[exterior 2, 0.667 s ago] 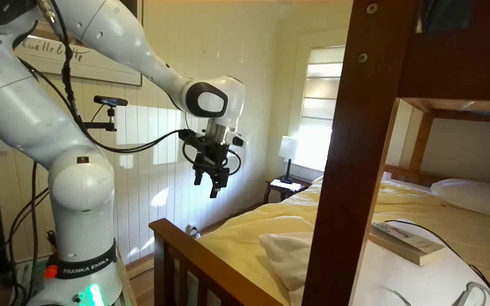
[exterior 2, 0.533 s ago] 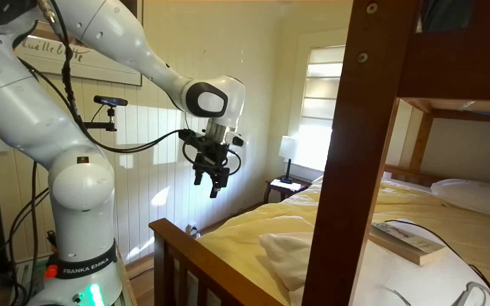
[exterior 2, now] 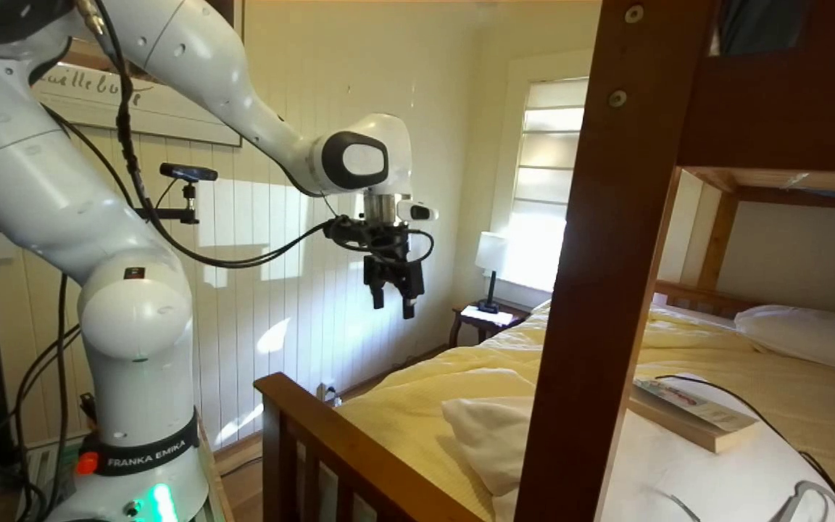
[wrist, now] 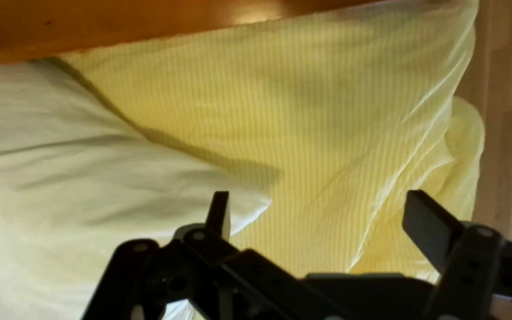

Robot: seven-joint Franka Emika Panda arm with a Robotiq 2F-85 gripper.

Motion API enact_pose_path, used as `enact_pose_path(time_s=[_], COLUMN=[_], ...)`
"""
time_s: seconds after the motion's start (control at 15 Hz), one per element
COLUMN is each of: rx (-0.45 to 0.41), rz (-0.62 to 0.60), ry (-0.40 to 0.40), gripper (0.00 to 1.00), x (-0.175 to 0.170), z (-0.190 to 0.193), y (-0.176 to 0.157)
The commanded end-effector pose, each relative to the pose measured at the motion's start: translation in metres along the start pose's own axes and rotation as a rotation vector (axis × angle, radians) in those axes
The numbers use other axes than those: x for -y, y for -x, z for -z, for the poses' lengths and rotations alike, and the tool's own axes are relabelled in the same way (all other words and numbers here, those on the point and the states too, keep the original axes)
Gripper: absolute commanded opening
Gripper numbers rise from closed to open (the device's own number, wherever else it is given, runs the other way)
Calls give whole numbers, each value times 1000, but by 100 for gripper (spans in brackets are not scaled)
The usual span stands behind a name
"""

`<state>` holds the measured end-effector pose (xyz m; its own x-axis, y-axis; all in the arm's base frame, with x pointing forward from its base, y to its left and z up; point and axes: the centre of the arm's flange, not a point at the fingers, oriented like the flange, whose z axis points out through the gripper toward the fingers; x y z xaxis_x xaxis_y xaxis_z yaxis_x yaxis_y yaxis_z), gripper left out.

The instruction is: Take the book off of the pillow

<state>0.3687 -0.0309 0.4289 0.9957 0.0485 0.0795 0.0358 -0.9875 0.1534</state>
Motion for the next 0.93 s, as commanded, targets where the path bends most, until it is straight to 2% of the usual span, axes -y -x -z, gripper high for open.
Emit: enact_pose_path(time_s=[0.0, 0.2, 0.27, 0.87], rx=[-99, -185, -162, -162], rz=[-21, -14, 9, 10], ry=[180, 331, 240, 246], gripper=[100, 100, 100, 100], x=[-15, -27, -20, -20], z=[8, 10, 17, 14], y=[-50, -77, -48, -53])
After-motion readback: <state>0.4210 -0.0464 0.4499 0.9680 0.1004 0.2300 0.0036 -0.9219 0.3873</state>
